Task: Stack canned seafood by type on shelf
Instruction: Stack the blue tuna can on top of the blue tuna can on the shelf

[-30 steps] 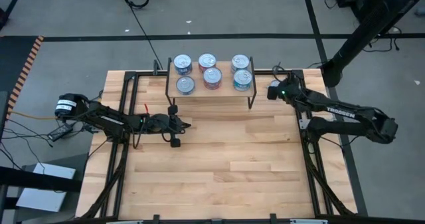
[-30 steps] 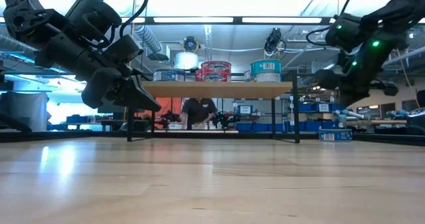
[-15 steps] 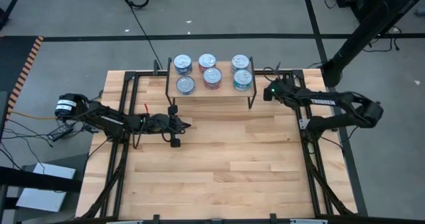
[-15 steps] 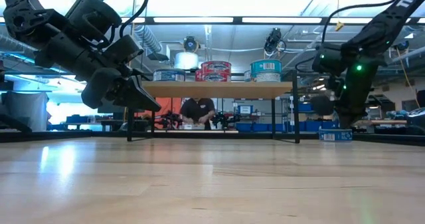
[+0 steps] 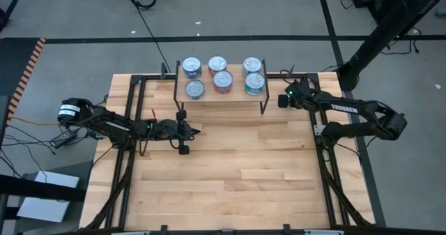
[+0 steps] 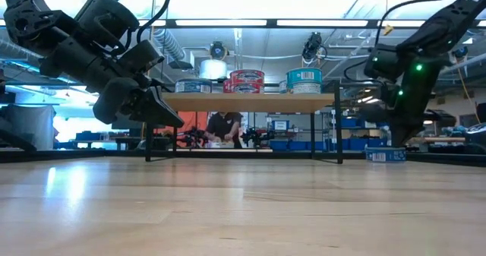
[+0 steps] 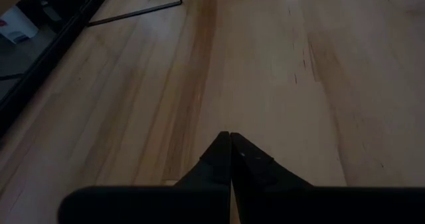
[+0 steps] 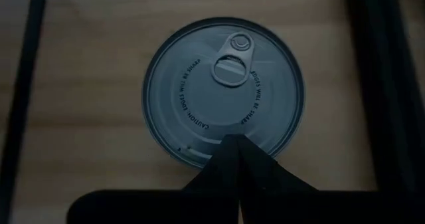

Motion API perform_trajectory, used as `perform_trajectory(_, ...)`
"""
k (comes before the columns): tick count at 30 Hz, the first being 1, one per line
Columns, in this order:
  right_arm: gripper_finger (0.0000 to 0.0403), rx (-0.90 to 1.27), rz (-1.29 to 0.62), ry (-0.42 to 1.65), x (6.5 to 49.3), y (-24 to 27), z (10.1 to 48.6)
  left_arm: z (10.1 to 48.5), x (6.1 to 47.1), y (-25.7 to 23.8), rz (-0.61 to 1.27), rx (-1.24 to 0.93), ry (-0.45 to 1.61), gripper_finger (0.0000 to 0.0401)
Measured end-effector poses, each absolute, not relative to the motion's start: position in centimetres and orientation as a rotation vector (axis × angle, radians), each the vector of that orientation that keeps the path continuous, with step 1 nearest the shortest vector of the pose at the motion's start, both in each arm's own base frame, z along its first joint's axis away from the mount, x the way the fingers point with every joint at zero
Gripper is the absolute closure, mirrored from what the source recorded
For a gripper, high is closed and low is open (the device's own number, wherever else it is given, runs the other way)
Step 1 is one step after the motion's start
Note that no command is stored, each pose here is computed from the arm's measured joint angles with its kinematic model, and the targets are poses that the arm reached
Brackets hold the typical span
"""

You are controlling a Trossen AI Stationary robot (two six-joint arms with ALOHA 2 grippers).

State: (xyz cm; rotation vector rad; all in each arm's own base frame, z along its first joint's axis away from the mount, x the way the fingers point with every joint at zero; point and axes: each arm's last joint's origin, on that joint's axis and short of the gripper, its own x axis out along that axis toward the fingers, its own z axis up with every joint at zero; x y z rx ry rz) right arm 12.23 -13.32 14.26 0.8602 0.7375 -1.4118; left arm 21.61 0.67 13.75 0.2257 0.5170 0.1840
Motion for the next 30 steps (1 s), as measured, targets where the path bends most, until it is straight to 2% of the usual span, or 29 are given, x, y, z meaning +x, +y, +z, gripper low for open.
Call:
perform_trajectory(16,0.0403,1.068,-1.243,0.9,10.6,-12.0,15.0,13.7,21.6,0.7,0.187,0.212,0.516,0.0395)
perform_trajectory(20,0.0403,1.123,-1.182,1.028,10.8,-11.2,15.9,13.7,21.6,0.7,0.189,0.207,0.516,0.0395)
perform_trajectory(26,0.0403,1.104,-1.153,1.149,11.3,-10.6,18.3,13.7,21.6,0.7,0.189,0.207,0.516,0.0395)
perform_trajectory(30,0.0403,1.085,-1.145,1.202,11.3,-10.0,18.5,13.7,21.6,0.7,0.188,0.207,0.517,0.0395)
